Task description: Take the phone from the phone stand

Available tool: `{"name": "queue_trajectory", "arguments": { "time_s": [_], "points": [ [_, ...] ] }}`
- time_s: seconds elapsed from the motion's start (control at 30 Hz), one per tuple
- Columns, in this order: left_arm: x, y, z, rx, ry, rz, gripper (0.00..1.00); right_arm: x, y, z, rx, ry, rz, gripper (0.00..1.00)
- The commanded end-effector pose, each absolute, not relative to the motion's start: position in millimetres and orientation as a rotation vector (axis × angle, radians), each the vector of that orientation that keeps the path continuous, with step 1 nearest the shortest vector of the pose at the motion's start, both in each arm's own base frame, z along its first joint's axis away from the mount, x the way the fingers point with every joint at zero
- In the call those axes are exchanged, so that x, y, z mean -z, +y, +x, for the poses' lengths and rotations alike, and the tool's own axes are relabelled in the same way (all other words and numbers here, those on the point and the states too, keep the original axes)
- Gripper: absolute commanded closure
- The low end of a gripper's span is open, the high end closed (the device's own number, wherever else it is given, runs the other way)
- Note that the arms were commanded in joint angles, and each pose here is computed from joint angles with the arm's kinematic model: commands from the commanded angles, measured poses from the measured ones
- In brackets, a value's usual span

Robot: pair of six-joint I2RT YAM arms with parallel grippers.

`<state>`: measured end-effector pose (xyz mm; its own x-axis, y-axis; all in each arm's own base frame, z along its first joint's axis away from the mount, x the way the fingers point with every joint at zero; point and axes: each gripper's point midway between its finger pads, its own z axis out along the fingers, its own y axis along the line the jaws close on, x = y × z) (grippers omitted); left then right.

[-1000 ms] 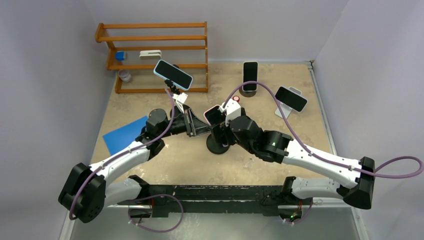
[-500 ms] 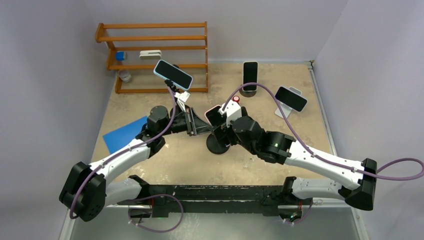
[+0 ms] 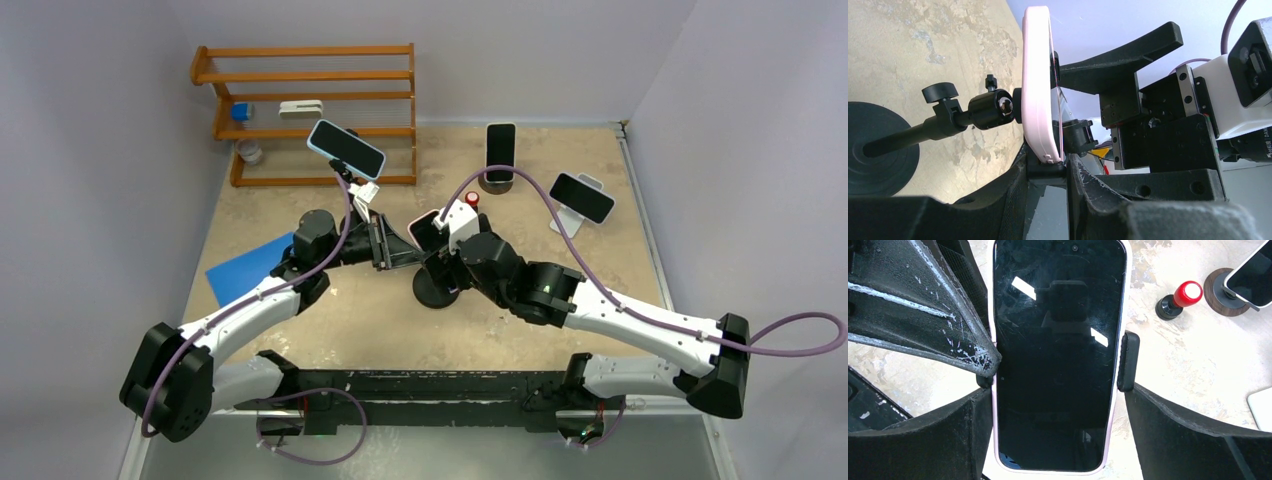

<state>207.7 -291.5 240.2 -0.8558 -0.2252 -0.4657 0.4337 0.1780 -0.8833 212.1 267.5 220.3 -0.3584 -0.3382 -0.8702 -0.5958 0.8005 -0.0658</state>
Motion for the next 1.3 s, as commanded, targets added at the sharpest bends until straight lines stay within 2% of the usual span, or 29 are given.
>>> {"name": "queue_trajectory", "arguments": {
  "time_s": [0.0, 0.17, 0.33, 0.4, 0.5, 0.67, 0.7, 0.8, 0.9, 1.0, 1.1, 1.27],
  "points": [
    [-270.2, -294.9, 204.7, 1.753, 1.846, 0.314, 1.00, -221.3, 275.6, 215.0, -0.339, 1.967, -0.683, 0.08],
    [-269.9, -293.6, 204.0, 1.753, 1.846, 0.318, 1.00, -216.7, 279.3, 211.7, -0.359, 1.980, -0.705, 0.16],
    [-270.0, -292.4, 204.4, 1.754, 1.846, 0.322, 1.00, -215.8, 278.6, 212.3, -0.350, 1.981, -0.708, 0.05],
    [-270.0, -292.2, 204.2, 1.755, 1.846, 0.324, 1.00, -217.1, 276.8, 212.8, -0.346, 1.979, -0.701, 0.06],
    [-270.0, -291.8, 204.0, 1.755, 1.846, 0.326, 1.00, -217.6, 277.0, 208.0, -0.370, 1.983, -0.717, 0.15],
    [-270.5, -290.8, 203.5, 1.754, 1.843, 0.330, 1.00, -218.1, 275.7, 206.5, -0.377, 1.985, -0.712, 0.43],
    [-270.6, -290.6, 203.1, 1.755, 1.841, 0.332, 0.98, -218.9, 276.0, 206.5, -0.381, 1.983, -0.709, 0.49],
    [-272.4, -289.4, 200.5, 1.760, 1.824, 0.345, 0.80, -220.8, 276.3, 207.1, -0.386, 1.980, -0.699, 0.61],
    [-272.0, -287.7, 194.8, 1.778, 1.796, 0.363, 0.63, -223.8, 277.9, 207.7, -0.395, 1.976, -0.687, 0.66],
    [-270.5, -286.4, 191.1, 1.793, 1.773, 0.369, 0.53, -226.2, 278.9, 208.2, -0.405, 1.975, -0.672, 0.70],
    [-268.5, -286.2, 190.4, 1.799, 1.759, 0.371, 0.48, -229.2, 280.6, 208.4, -0.419, 1.967, -0.661, 0.72],
    [-264.4, -288.7, 192.1, 1.811, 1.776, 0.371, 0.48, -232.8, 282.6, 210.7, -0.423, 1.957, -0.646, 0.74]
  ]
}}
